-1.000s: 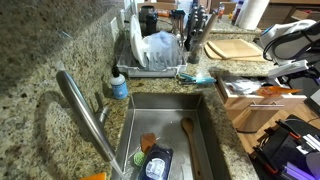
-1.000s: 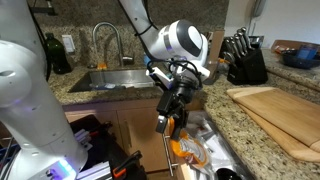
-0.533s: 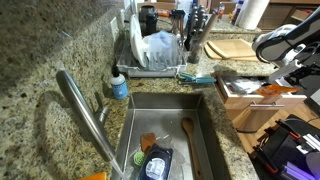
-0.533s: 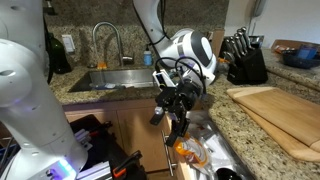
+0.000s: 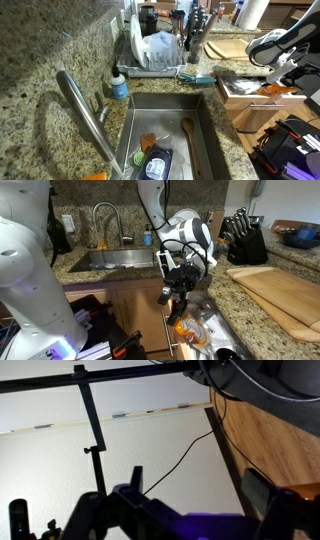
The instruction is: Push the faucet handle to the right, remove the orange packet from the top of the counter and place it in the open drawer, close the open drawer
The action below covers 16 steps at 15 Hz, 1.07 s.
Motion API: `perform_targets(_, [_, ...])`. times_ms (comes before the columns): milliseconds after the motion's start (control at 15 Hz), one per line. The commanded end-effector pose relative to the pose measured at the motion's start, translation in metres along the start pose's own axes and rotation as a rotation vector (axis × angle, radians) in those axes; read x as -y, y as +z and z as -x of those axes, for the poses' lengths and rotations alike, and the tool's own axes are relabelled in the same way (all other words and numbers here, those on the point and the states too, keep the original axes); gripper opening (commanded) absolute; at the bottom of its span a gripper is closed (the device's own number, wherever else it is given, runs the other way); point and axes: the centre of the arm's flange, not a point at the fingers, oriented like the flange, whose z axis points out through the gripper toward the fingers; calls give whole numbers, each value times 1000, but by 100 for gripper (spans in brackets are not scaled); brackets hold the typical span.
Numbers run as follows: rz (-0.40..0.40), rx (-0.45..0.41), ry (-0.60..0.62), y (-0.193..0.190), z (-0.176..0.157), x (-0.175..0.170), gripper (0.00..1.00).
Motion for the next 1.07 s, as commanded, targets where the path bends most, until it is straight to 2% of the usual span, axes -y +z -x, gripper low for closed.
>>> perform_targets(0, [-173,48,-61,1,19,3,100])
perform_targets(467, [-495,100,-4,8,46,0,100])
perform_targets(800, [-711,163,110,-10,47,1,100])
perform_targets(1000, [-833,191,219,-27,46,8,100])
